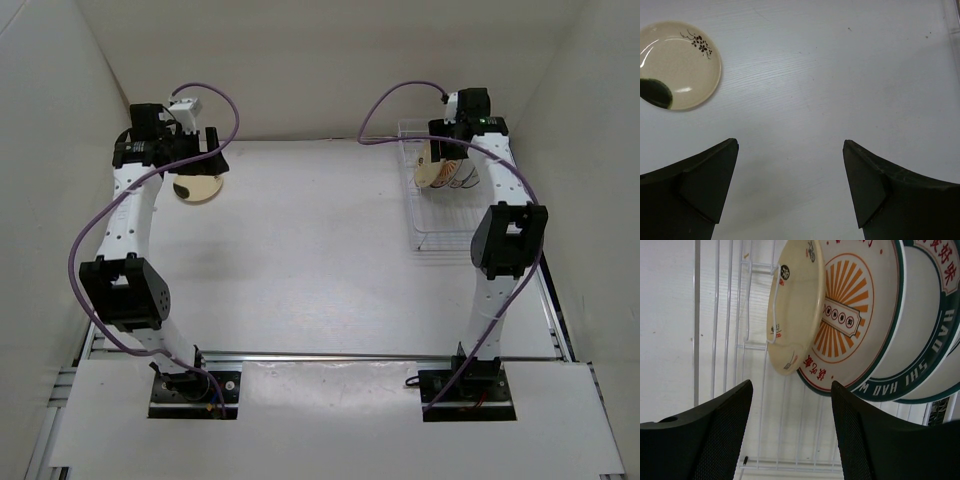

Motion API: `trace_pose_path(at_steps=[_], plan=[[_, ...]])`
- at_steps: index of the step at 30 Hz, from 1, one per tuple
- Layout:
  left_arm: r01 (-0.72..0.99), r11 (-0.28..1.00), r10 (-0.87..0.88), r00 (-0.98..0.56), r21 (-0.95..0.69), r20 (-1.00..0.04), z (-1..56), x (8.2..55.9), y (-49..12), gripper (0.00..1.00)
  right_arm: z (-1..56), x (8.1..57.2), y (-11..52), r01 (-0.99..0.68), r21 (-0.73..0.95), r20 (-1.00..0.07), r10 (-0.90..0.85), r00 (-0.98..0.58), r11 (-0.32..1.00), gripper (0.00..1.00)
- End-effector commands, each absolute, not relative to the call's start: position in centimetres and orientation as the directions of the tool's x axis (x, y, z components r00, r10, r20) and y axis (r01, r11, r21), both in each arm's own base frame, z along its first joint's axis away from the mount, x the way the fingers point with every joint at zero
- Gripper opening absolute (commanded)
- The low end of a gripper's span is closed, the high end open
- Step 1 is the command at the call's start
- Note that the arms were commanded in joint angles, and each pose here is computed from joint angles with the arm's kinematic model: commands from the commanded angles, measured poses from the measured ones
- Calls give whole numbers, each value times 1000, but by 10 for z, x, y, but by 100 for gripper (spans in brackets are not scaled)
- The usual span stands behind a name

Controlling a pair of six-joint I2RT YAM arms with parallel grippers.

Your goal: Unload the plates from the dish rack

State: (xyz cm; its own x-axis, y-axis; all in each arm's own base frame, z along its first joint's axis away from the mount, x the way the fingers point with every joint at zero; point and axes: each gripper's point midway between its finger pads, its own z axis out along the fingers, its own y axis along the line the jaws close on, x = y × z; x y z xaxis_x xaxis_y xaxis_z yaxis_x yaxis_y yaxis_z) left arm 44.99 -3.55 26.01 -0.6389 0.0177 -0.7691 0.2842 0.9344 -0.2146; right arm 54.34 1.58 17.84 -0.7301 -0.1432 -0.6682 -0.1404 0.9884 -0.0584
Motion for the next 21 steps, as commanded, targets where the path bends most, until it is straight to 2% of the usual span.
trace_pose_path(at_steps=[1,8,15,21], plan=[[312,930,32,-593,-192,-804,285,435,-37,96,193,565,8,-122,-99,-718,-156,-678,988,68],[315,930,40,-600,-190,-799,280,431,-37,96,175,582,6,-123,-111,-711,-165,-684,986,64],[311,930,39,-615,-197,-788,275,426,-38,96,162,597,5,-115,-119,-715,-165,-679,986,55],[309,930,39,-622,-200,-782,272,425,-38,96,152,605,1,-108,-139,-711,-174,-682,984,30]])
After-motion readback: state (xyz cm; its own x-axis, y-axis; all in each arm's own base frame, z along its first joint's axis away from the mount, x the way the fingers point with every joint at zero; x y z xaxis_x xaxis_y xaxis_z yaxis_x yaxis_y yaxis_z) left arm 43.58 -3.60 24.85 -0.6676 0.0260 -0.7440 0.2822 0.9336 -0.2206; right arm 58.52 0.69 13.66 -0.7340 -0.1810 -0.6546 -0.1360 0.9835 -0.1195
